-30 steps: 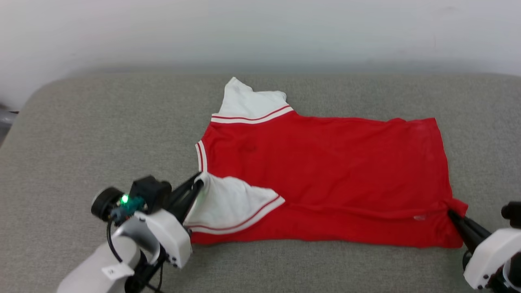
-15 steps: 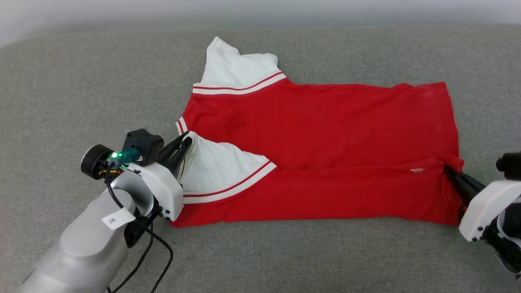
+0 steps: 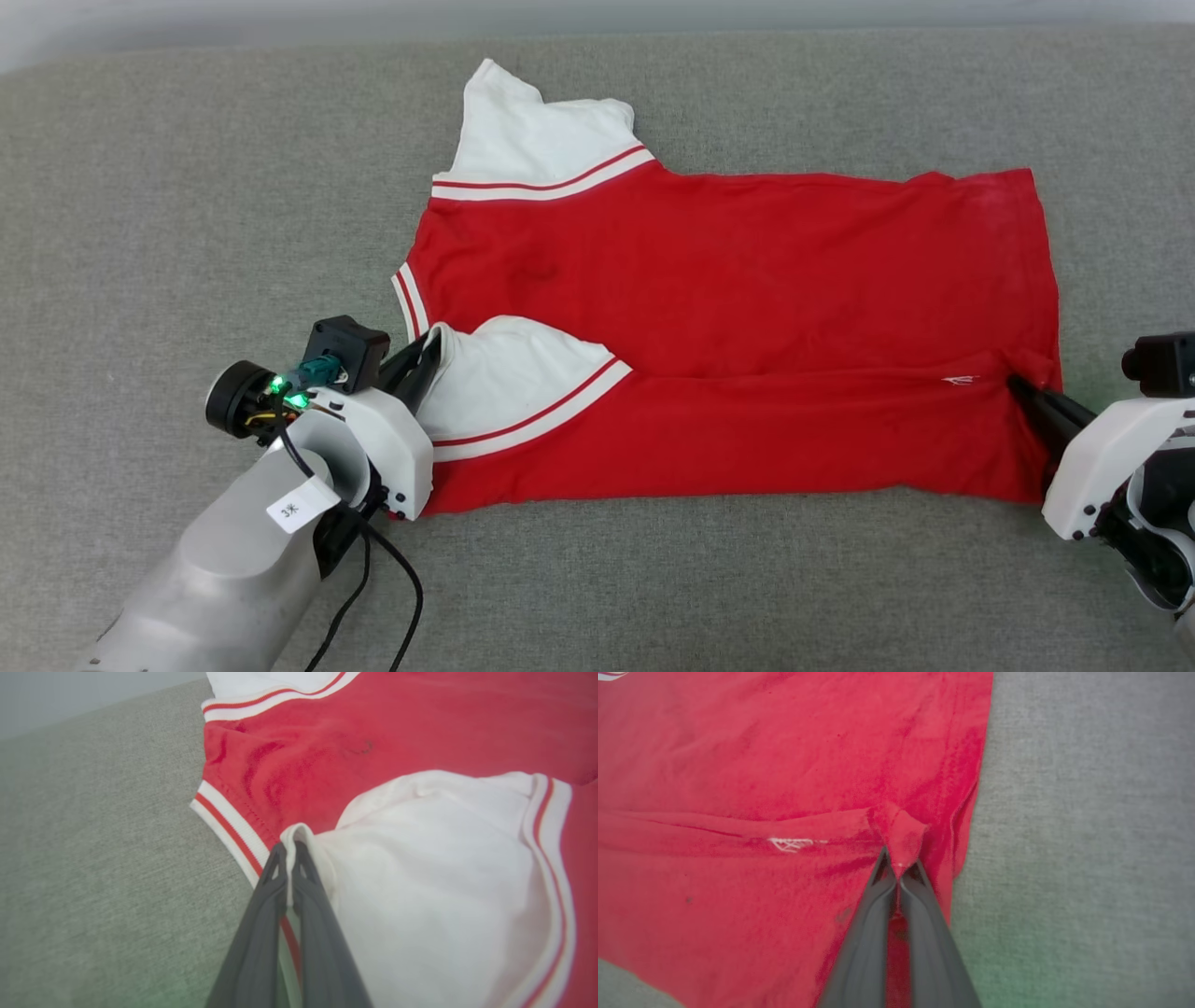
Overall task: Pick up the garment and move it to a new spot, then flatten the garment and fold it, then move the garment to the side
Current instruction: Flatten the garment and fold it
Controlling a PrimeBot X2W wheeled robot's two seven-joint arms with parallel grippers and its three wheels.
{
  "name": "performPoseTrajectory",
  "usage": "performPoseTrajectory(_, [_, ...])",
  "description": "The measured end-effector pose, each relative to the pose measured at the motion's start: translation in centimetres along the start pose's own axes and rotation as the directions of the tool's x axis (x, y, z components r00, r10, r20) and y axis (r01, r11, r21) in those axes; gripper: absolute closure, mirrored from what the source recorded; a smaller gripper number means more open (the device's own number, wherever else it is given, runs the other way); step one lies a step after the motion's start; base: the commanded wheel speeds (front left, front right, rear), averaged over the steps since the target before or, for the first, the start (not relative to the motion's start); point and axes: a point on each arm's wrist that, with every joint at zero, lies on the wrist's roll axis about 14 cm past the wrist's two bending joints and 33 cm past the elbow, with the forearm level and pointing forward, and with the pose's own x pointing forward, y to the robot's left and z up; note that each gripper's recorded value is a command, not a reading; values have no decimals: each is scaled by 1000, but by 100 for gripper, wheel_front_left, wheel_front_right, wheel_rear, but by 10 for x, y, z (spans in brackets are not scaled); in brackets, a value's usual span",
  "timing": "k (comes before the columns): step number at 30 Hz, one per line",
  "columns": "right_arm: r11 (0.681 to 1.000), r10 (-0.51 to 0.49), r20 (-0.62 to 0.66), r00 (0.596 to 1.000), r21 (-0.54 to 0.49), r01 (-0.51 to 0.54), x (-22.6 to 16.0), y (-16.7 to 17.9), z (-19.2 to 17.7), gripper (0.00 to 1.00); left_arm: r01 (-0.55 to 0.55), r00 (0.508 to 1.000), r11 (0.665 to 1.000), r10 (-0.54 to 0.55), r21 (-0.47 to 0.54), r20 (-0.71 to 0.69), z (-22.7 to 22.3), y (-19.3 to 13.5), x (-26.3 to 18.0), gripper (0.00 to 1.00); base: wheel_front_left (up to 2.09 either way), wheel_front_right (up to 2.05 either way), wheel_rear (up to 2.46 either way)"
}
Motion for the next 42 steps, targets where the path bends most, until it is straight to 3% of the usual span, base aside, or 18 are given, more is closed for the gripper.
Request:
performPoseTrajectory(1, [1000,2,11,1000,1,-2,-1,1,3,100,0,1000,1000,0,-2,3,1,-1,-1,100,0,0,0])
performPoseTrajectory(2, [1000,3,34,999,-4,-3,-3,1,7,74,-10,1000,1000,10,-12,12,4,1,-4,87,0,0,0])
performPoseTrajectory(3, [1000,6,47,999,-2,-6,-5,2,10,52,-14,1000,1000,15,-17,17,7,2,-5,34,0,0,0])
performPoseTrajectory(4, [1000,9,61,998,-1,-9,-7,3,13,0,-18,999,1000,19,-20,26,10,2,-7,0,0,0,0])
performPoseTrajectory(6, [999,35,189,981,-16,-32,-27,12,42,0,-71,990,997,71,-8,126,53,26,-34,0,0,0,0])
performPoseTrajectory(12, [998,46,232,972,-45,-36,-43,17,52,0,-98,988,995,98,-6,118,79,41,-57,0,0,0,0])
performPoseTrajectory(20, [997,62,235,970,-63,-49,-51,28,53,0,-39,990,993,24,-110,-136,69,24,-72,0,0,0,0])
performPoseTrajectory(28, [997,70,207,976,-56,-59,-56,35,48,0,36,886,986,-107,-162,-452,30,-6,-87,0,0,0,0])
performPoseTrajectory(35, [997,68,174,982,-37,-62,-57,36,38,0,47,807,984,-137,-169,-575,9,-12,-89,0,0,0,0])
performPoseTrajectory(42, [998,68,142,987,-20,-66,-51,38,28,0,28,755,970,-178,-240,-631,-17,-18,-77,0,0,0,0])
